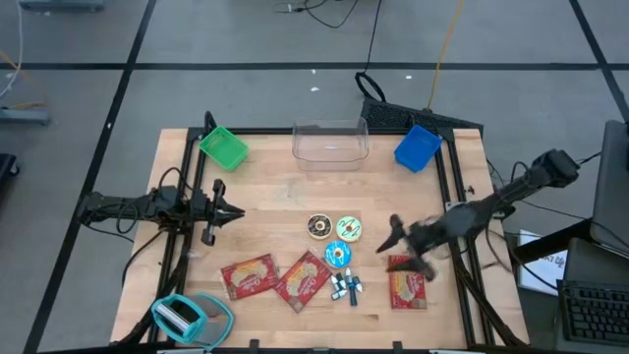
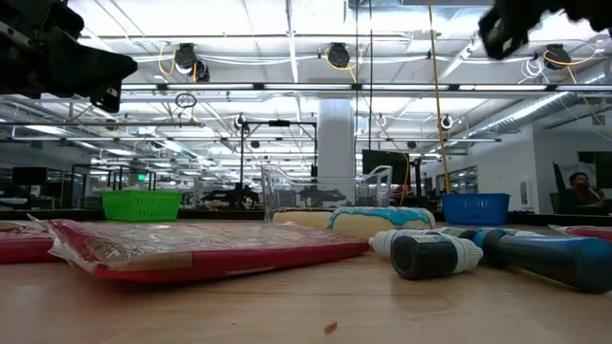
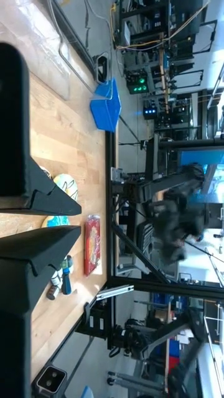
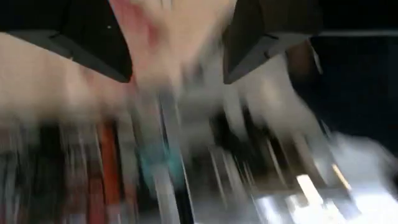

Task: Pick & Place Food Item
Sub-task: Put the right popcorn bag into the transparent bin

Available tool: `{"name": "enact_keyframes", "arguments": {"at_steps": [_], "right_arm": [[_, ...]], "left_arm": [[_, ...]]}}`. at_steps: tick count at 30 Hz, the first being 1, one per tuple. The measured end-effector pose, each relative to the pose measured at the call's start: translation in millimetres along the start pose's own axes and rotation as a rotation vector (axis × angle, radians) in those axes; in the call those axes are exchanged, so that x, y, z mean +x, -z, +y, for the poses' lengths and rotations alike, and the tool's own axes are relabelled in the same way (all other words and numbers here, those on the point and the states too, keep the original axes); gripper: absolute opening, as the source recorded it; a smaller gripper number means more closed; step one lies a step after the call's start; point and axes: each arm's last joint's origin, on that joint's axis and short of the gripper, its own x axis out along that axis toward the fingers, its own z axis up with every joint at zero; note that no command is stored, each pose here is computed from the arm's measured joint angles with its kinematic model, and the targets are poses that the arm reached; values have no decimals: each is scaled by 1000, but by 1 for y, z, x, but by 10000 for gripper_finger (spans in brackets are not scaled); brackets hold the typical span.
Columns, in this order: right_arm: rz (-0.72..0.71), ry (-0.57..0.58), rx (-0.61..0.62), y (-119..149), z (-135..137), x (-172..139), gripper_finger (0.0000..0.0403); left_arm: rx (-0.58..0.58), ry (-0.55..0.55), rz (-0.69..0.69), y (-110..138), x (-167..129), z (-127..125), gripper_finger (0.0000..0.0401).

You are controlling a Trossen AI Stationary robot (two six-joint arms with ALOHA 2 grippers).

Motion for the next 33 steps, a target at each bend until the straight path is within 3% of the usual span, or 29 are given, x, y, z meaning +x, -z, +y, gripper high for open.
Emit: {"name": "enact_keyframes", "arguments": {"at_steps": [7, 14, 21, 33], "right_arm": [[730, 431, 192, 25, -3, 17, 267], [1085, 536, 359, 61, -1, 8, 250], [1117, 656, 462, 72, -5, -2, 244], [1076, 626, 472, 85, -9, -4, 228]], "left_arm": [[0, -1, -1, 0, 0, 0, 37], [0, -1, -1, 0, 0, 0, 37], [0, -1, -1, 0, 0, 0, 37], [0, -1, -1, 0, 0, 0, 37]]}}
